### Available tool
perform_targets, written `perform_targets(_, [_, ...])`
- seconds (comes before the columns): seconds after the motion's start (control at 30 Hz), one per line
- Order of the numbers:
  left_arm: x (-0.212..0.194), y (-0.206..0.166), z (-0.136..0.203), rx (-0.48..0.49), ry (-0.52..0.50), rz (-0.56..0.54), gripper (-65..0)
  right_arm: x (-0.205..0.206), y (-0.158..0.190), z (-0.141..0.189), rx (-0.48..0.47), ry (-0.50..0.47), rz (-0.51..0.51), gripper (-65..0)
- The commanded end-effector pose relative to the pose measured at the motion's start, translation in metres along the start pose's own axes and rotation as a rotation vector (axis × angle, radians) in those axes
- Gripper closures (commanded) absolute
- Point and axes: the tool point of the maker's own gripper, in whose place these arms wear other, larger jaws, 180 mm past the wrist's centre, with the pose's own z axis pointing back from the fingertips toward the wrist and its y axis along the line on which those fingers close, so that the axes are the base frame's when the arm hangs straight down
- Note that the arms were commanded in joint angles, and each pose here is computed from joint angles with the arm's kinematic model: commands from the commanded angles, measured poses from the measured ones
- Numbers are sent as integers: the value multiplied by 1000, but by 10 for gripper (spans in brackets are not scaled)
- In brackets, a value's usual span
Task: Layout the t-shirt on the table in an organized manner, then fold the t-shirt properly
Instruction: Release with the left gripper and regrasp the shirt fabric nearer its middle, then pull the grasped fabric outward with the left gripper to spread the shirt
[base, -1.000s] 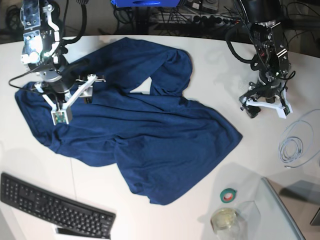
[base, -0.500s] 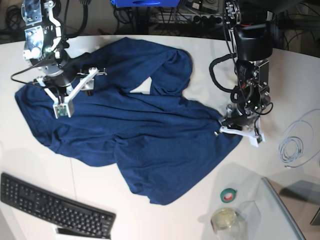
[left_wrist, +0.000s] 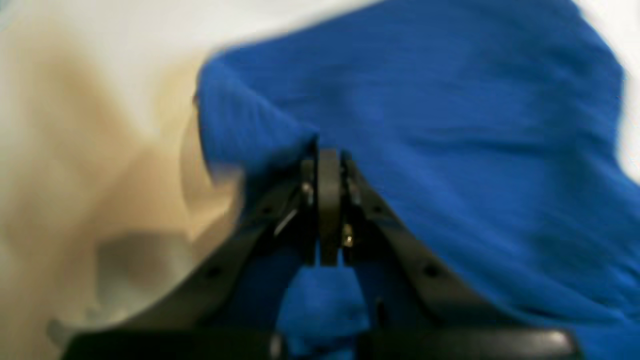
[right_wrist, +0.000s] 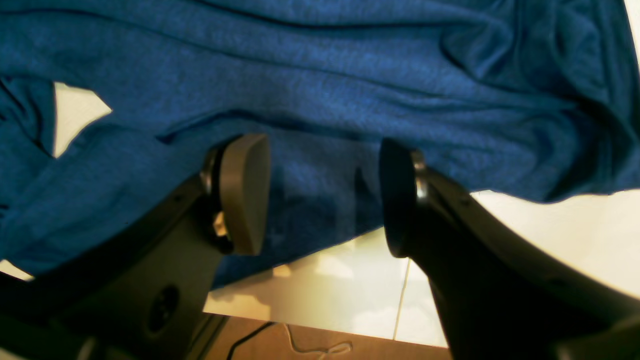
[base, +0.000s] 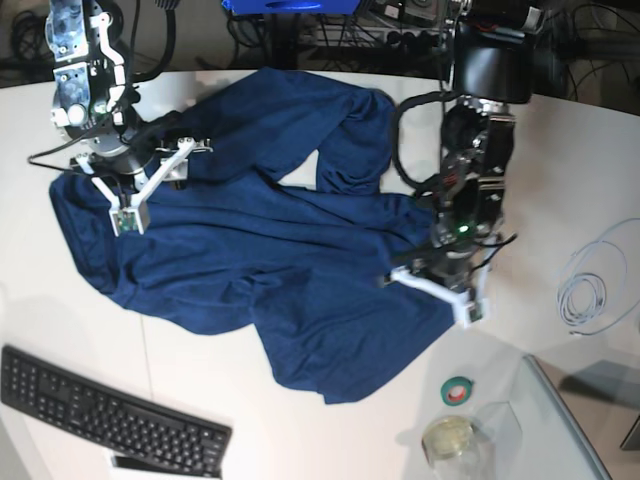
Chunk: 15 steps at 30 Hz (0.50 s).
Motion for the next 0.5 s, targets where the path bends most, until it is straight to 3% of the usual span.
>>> perform_targets(0.0, [25,-5,-2,2,-58,-29,0,9,-1,2,-3,-32,5,-327])
perform_targets(0.1, [22,-33,-17,-23,7,-35,0,8,-2,2,-4,-29,4,-327])
perform_targets(0.3, [-13,-42,-42,27,138,-90,0,8,-4,2,-9,-30,2,-327])
perform_targets(0.4, [-17,-49,-41,29,138,-122,0,6,-4,1,-9,-22,1,-327])
perform_targets(0.47, [-14,-52,-38,24,120,-123,-120,6,-4,1,-9,-22,1,-327])
